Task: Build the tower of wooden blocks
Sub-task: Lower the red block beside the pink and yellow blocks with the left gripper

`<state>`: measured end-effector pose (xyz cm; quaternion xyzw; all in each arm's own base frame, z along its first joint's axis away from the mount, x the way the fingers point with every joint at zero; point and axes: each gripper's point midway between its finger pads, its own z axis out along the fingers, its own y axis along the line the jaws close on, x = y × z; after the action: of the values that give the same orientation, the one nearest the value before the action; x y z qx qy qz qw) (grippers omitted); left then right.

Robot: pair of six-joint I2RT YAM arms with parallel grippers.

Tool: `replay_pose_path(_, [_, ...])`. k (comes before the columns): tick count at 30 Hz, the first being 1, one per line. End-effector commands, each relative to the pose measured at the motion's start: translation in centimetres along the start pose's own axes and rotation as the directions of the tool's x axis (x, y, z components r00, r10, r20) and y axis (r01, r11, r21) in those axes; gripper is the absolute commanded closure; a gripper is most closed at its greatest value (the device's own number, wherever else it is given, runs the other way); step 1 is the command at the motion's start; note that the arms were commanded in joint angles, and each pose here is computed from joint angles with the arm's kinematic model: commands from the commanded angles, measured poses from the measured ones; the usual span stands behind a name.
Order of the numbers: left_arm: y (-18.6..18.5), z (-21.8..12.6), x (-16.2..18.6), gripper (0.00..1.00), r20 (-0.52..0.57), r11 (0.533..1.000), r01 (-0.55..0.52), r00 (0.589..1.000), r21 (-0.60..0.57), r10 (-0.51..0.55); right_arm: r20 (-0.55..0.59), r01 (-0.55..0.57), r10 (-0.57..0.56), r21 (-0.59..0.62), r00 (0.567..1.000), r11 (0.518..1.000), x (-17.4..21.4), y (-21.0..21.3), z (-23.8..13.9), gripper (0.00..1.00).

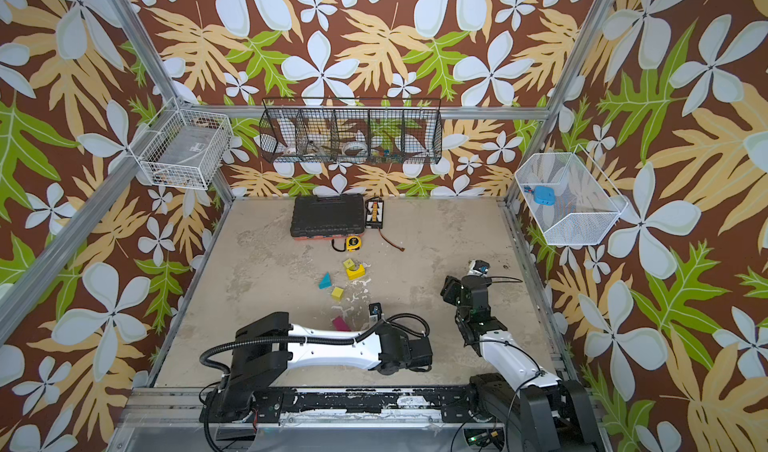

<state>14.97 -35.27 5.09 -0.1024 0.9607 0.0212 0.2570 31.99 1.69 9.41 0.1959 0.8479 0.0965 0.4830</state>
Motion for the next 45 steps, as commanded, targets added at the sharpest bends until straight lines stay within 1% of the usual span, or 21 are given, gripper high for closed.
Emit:
replay_pose_path(1, [0.3,-0.4,-0.4,0.48,0.008,1.000,0.002,1.000,-0.001,-0.002,0.023,0.002,-0.002,-0.009,1.000,1.000,-0.6,0.3,0.0,0.34])
replay_pose_path(19, [-0.5,-0.6,-0.5,0.48,0.007,0.999,-0.001,1.000,0.037,0.001,0.023,0.002,-0.002,-0.011,1.000,1.000,-0.6,0.3,0.0,0.34])
replay_pose_path(21, [-0.5,-0.6,-0.5,0.50,0.008,0.999,0.001,1.000,0.036,-0.001,0.023,0.002,-0.002,-0.012,1.000,1.000,-0.6,0.3,0.0,0.34])
replay_pose_path(35, [-0.9,-0.7,-0.4,0.50,0.001,0.998,-0.002,1.000,0.063,0.002,0.021,0.002,-0.002,-0.014,1.000,1.000,-0.6,0.4,0.0,0.34])
replay_pose_path(45, [-0.2,-0.6,-0.7,0.50,0.012,0.999,0.001,1.000,0.035,-0.002,0.018,0.006,-0.005,-0.013,1.000,1.000,-0.5,0.4,0.1,0.34])
